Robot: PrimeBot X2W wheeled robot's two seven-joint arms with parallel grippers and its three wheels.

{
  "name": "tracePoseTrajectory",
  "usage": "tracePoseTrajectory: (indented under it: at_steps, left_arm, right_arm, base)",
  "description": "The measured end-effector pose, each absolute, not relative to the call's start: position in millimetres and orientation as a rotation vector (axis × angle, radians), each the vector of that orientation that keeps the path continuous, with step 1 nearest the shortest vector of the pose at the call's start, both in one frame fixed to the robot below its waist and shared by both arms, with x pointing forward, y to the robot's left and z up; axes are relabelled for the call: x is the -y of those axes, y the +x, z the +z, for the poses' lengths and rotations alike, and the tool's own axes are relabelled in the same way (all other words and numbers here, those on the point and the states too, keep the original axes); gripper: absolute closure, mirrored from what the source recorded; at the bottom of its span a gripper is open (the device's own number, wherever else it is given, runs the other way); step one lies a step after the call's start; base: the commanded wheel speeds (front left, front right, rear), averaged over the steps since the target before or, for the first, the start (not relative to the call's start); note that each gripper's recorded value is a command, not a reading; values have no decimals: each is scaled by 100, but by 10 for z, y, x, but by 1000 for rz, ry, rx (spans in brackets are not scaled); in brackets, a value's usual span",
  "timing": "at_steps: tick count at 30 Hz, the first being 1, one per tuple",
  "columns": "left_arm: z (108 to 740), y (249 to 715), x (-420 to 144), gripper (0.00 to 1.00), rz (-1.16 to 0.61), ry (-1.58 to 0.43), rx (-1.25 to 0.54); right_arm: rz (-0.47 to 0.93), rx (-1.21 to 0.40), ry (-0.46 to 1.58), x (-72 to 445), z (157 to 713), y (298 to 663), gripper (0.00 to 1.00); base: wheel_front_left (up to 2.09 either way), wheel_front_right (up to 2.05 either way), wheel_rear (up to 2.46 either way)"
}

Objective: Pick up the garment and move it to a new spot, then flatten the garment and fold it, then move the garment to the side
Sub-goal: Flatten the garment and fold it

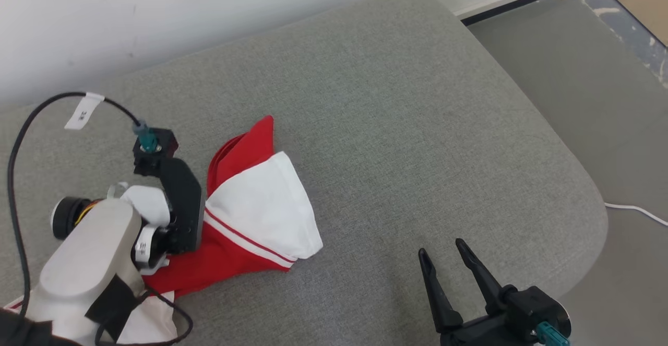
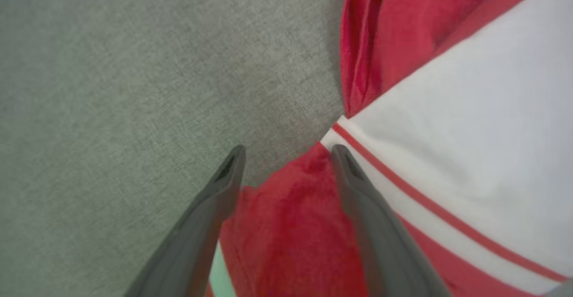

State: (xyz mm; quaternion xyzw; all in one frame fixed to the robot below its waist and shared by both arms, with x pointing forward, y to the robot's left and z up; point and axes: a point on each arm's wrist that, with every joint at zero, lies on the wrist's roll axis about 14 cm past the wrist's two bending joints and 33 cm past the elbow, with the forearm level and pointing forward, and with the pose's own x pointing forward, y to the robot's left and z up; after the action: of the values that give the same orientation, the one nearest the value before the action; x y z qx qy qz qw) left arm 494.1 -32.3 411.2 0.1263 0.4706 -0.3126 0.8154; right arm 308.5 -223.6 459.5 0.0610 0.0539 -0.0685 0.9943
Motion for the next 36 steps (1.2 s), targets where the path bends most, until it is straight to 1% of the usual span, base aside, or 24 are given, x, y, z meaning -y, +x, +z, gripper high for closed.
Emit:
tracePoseTrajectory:
  at_steps: [3,4,5,6,7,8,9,13,15,17,22,28,31,32,36]
  left_arm:
    - [3983,4905,305,0,-667,275,-1043]
    - [3962,4906,309,11,-670,275,-1050]
    - [3945,4908,316,49,-673,274,-1054]
    - [3929,4900,330,57,-684,277,-1059]
    - [3916,4888,342,83,-691,277,-1067]
    - [3911,4870,361,83,-704,274,-1075]
    - [3906,4840,375,100,-715,274,-1089]
    - [3932,4750,395,100,-739,286,-1109]
    - [3981,4738,420,100,-748,281,-1089]
    - [4061,4761,471,100,-755,250,-1032]
    - [4578,4880,855,100,-815,124,-786]
    - [5484,4871,1397,100,-929,-23,-474]
    - [6077,4731,1716,100,-1018,-110,-288]
    - [6077,4731,1716,100,-1018,-110,-288]
    - [7028,4421,2022,100,-1148,-242,12]
  right_arm:
    - [-148,-109,117,2270,4595,3094,0]
    - [-156,-113,115,2296,4585,3085,0]
    - [-163,-117,113,2315,4574,3077,0]
    - [-168,-120,111,2332,4566,3071,0]
    - [-172,-122,110,2341,4560,3067,0]
    - [-175,-124,110,2351,4553,3063,0]
    - [-177,-126,110,2357,4547,3060,0]
    - [-161,-121,115,2310,4558,3078,0]
    - [-150,-116,118,2277,4569,3092,0]
    - [-143,-114,120,2258,4572,3095,0]
    - [-128,-104,125,2220,4605,3091,0]
    - [-125,-78,124,2215,4690,3045,0]
    - [-131,-70,127,2223,4711,2983,0]
    - [-131,-70,127,2223,4711,2983,0]
    - [-137,-58,125,2233,4751,2918,0]
  base:
    - [0,0,0]
    - [0,0,0]
    - [0,0,0]
    - [0,0,0]
    - [0,0,0]
    - [0,0,0]
    - [0,0,0]
    - [0,0,0]
    - [0,0,0]
    - [0,0,0]
    - [0,0,0]
    - [0,0,0]
    - [0,0,0]
    - [0,0,0]
    - [0,0,0]
